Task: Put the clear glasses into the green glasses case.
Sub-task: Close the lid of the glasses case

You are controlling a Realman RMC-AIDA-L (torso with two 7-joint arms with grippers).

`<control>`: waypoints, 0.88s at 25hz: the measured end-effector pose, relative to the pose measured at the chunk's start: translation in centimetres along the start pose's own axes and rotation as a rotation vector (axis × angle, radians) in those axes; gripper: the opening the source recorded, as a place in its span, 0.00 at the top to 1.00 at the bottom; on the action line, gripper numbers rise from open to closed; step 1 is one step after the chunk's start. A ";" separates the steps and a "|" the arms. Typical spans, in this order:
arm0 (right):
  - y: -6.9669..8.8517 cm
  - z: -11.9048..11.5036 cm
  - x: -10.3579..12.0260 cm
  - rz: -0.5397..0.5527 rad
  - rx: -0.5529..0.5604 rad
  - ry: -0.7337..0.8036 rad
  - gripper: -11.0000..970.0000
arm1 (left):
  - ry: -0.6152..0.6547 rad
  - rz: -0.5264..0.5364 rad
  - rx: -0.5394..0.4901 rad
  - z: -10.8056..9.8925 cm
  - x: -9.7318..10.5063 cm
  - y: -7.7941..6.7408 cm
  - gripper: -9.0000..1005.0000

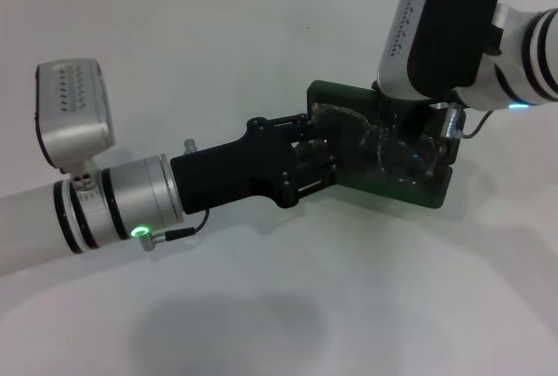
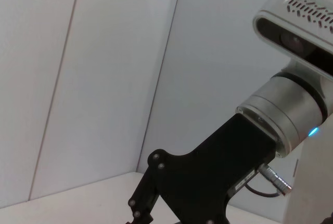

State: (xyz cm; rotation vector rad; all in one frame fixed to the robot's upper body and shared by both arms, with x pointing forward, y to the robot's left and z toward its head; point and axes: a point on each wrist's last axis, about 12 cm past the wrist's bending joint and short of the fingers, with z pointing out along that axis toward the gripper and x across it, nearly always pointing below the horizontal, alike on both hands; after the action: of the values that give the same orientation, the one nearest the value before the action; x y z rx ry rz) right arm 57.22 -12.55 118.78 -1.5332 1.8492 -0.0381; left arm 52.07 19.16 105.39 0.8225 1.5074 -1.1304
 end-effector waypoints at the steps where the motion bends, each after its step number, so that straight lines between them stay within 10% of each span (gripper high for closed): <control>1: 0.0 0.0 0.0 0.001 -0.001 0.002 0.80 | 0.000 0.003 -0.001 0.0 0.0 0.0 0.51; 15: 0.0 -1.4 -0.6 -0.045 -0.013 -0.008 0.71 | 0.005 0.007 -0.024 -0.2 0.4 0.0 0.51; 22: -0.6 -3.2 2.2 0.150 -0.029 -0.066 0.55 | 0.001 0.013 -0.046 -0.7 0.8 -0.1 0.51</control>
State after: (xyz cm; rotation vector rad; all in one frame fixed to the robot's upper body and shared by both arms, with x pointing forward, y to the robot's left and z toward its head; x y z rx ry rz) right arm 55.92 -15.91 120.37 -1.3943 1.9141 0.1082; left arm 51.52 19.75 104.63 0.8003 1.5208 -1.0818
